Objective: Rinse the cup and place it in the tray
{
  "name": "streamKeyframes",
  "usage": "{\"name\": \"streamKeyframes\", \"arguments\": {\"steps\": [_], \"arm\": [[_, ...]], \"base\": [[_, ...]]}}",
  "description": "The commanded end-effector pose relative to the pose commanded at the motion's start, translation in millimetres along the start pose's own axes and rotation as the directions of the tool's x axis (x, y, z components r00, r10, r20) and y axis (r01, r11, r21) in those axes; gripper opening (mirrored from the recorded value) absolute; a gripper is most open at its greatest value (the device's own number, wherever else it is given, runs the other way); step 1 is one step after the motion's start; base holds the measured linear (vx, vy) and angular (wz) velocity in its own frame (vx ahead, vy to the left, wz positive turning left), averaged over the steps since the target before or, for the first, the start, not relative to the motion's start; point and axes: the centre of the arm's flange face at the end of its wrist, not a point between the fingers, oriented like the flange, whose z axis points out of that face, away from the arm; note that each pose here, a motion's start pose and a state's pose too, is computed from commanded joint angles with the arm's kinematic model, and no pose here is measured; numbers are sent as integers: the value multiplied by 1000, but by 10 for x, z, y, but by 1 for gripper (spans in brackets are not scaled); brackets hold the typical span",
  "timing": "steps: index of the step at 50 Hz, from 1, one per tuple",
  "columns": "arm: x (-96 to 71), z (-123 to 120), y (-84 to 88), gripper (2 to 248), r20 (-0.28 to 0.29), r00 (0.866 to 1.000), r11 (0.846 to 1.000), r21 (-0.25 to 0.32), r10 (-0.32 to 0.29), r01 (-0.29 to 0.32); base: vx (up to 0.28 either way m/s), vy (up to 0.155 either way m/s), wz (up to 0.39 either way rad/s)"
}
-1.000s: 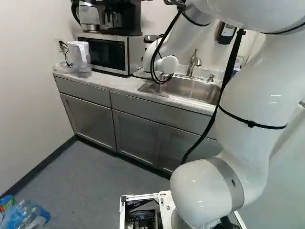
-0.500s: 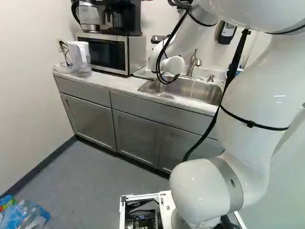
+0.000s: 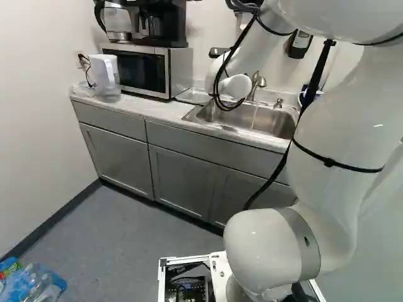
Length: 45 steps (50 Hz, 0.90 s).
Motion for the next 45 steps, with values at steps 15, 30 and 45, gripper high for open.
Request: {"name": "streamKeyframes", "arguments": {"steps": [15,30,45], "arm": [[-138,-7,224,124,27,1000,999,-42,6,-5],[-309,-82,428,124,59,998,997,-81,14,-10],[-495,-112,633,124,109,994,993,-120,27,-14]], "base": [[0,0,0],[0,0,0],[0,0,0]]}}
